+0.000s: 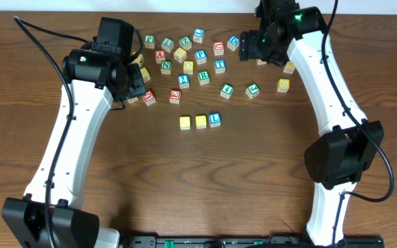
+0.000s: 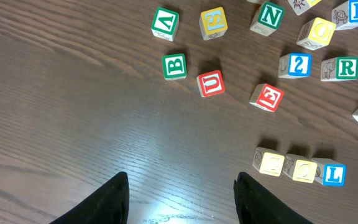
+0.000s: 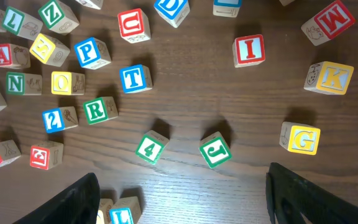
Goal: Spell out CORL
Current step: 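Lift the left gripper and retract it to the pile's upper left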
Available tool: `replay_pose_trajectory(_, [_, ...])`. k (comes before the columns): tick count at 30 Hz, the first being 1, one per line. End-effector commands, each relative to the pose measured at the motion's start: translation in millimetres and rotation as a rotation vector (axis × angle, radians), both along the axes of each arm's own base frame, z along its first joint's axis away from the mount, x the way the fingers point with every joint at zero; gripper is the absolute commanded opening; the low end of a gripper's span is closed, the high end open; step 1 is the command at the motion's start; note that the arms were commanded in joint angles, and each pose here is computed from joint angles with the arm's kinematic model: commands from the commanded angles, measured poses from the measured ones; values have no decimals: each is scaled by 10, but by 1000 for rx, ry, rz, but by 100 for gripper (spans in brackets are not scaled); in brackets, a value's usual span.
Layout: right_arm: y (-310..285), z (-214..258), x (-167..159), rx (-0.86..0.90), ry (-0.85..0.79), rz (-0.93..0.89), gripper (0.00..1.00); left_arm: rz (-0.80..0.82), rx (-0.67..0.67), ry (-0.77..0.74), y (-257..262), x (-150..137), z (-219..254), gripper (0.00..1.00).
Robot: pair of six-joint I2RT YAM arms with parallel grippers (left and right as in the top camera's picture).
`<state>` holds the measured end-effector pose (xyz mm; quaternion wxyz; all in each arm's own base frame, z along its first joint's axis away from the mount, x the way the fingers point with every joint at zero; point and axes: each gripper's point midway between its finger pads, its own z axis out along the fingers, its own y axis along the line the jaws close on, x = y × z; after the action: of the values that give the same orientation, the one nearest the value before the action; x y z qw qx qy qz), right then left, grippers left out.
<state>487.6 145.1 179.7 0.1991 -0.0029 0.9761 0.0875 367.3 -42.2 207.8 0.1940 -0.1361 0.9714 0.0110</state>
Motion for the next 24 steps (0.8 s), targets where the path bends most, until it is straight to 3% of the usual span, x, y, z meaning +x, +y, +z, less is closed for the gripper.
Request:
replay_pose_trajectory(1, [41, -51, -13, -8, 9, 19, 81, 1, 14, -4, 36, 7, 12, 54])
replay_pose_trajectory(24, [76, -55, -33, -9, 13, 27, 81, 16, -1, -9, 20, 27, 4, 54])
